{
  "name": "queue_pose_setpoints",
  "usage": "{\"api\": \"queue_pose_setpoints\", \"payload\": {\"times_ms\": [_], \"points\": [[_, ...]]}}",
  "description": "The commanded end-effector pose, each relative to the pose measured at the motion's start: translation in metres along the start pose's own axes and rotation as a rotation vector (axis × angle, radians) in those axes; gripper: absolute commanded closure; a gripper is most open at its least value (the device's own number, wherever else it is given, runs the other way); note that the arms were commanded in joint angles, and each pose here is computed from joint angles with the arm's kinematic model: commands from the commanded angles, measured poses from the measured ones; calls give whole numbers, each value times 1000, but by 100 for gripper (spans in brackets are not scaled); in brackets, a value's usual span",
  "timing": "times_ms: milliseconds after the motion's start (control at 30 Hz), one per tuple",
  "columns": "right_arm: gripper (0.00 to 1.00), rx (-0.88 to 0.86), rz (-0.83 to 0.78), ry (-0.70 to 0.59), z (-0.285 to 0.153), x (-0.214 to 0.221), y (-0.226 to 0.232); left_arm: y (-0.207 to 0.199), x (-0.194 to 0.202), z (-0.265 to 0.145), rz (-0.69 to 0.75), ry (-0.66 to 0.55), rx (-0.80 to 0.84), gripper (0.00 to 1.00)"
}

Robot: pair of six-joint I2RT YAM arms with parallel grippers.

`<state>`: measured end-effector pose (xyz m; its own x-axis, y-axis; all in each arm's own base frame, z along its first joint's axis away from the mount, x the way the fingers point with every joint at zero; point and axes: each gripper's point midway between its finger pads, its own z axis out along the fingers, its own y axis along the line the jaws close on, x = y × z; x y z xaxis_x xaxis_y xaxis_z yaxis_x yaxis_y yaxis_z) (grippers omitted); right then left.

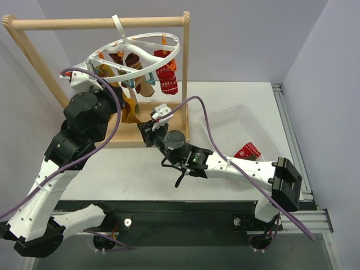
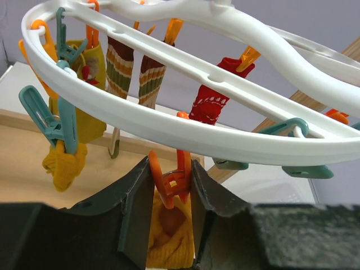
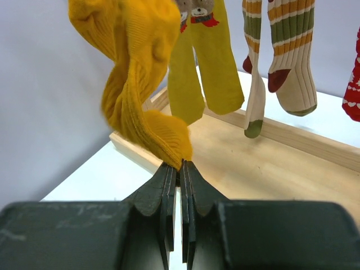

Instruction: Remove the socks clipped to the hanger

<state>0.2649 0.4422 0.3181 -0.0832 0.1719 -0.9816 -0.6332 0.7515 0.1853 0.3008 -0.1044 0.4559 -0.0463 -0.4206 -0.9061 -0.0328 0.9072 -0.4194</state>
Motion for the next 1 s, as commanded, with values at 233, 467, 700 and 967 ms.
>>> {"api": "queue_pose_setpoints", "payload": {"times_ms": [233,467,700,967], "points": [[100,72,36,-103,-20,-31,-21,-10,-22,-6,-43,-69,65,87],[100,302,11,-58,-54,-15,-95,-15,-24,-9,-64,-79,101,88],[100,574,170,8,-123,18,-203,-23,-27,-11,-101,-83,141,87],[100,884,244,168,-197,59,-291,-52,-21,-8,-185,-72,268,87]]}}
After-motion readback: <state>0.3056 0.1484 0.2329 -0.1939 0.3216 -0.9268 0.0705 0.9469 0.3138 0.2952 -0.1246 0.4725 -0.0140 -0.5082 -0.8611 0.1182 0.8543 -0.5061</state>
